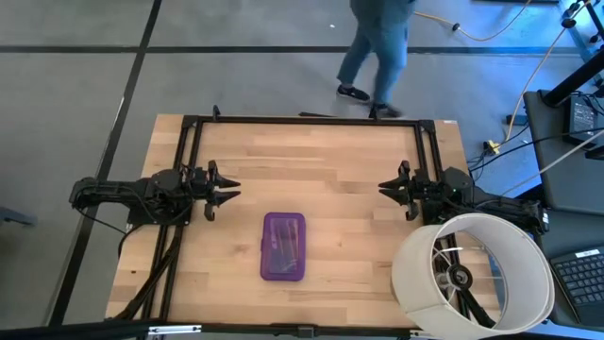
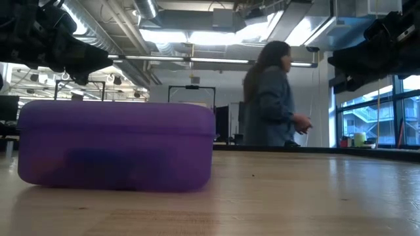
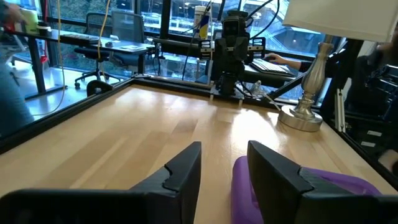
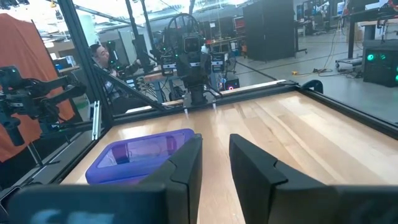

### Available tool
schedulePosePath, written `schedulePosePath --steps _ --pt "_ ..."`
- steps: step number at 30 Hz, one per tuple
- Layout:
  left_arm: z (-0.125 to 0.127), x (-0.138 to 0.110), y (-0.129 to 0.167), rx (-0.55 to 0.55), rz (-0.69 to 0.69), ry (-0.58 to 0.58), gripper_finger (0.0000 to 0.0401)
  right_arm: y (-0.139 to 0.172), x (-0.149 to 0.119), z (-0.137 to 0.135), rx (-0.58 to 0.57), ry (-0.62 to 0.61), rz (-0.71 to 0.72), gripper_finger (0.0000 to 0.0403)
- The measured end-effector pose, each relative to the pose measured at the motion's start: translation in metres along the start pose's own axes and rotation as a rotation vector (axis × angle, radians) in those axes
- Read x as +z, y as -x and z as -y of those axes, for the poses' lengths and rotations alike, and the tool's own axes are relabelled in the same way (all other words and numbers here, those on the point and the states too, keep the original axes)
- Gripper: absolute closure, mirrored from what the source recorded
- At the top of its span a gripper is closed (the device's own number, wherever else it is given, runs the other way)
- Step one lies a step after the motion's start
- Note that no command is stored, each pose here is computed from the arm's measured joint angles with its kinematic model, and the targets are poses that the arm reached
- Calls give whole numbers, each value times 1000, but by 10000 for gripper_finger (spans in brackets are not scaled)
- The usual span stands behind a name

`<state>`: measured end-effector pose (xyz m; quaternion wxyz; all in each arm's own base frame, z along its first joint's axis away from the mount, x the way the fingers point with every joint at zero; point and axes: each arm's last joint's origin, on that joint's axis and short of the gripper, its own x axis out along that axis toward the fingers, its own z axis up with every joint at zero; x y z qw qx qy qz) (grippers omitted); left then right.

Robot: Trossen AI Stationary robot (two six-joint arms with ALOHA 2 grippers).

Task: Pick & place school supplies into a supply box
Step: Return to Home Position

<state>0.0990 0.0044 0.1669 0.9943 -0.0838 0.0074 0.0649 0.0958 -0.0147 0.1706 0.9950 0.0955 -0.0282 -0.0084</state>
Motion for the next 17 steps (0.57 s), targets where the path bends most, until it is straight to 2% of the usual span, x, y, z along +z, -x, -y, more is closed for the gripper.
schedulePosePath --steps 17 --pt "0 0 0 0 0 0 280 0 0 0 0 -1 0 316"
